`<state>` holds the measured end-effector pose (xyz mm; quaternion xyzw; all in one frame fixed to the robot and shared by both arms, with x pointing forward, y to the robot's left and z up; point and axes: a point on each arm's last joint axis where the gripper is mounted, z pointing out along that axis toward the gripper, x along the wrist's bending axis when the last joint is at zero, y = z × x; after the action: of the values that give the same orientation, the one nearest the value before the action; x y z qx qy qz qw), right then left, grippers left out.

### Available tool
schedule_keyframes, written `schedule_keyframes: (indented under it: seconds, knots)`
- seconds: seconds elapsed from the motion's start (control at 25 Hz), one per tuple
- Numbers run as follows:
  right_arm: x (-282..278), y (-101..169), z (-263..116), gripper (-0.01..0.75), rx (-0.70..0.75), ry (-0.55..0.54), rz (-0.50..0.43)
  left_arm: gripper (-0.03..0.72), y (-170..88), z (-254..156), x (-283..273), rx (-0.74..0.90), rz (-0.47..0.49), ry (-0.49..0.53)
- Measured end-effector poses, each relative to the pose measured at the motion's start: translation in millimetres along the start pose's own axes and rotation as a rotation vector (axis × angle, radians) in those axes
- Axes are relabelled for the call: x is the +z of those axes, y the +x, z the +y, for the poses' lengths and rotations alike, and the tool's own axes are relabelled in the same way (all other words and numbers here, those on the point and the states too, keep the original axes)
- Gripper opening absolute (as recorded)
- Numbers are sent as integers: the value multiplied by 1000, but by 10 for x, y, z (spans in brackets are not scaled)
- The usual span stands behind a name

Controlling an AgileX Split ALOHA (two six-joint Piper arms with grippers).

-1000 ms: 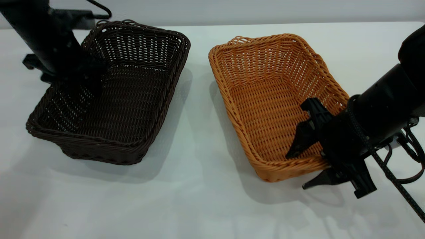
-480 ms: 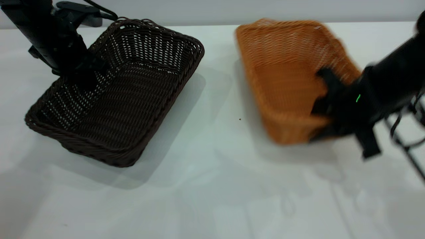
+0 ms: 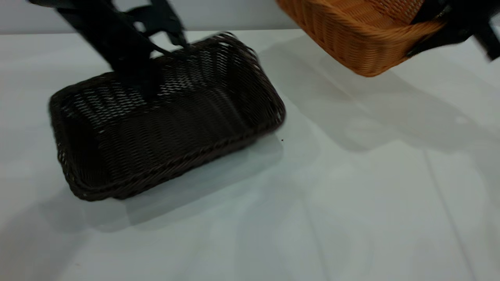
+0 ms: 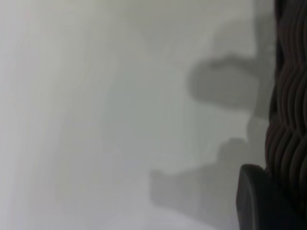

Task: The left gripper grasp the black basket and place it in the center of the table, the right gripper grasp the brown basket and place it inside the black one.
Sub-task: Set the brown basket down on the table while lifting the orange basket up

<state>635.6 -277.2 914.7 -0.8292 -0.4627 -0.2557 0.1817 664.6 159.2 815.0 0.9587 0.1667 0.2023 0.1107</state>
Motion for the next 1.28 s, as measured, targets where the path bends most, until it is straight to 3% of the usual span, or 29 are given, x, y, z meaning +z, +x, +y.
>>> schedule_keyframes:
  seconds: [0.16,0.36,0.84,1.04,1.28]
  knots:
    - [-233,185,111,148,-155,53,-79,81,-137,393,155,244,1,-45]
    - [-475,430,283,147,-212,-14,-49,81,-347,797,263,483,17,-104]
    - [-748,451,437,146,-214,-51,-31,96,-493,979,331,512,64,-154]
    - [-756,439,440,146,-217,-48,-32,202,-487,993,336,472,79,-167]
    - [-758,440,438,146,-230,-45,-31,405,-459,1046,305,372,108,-207]
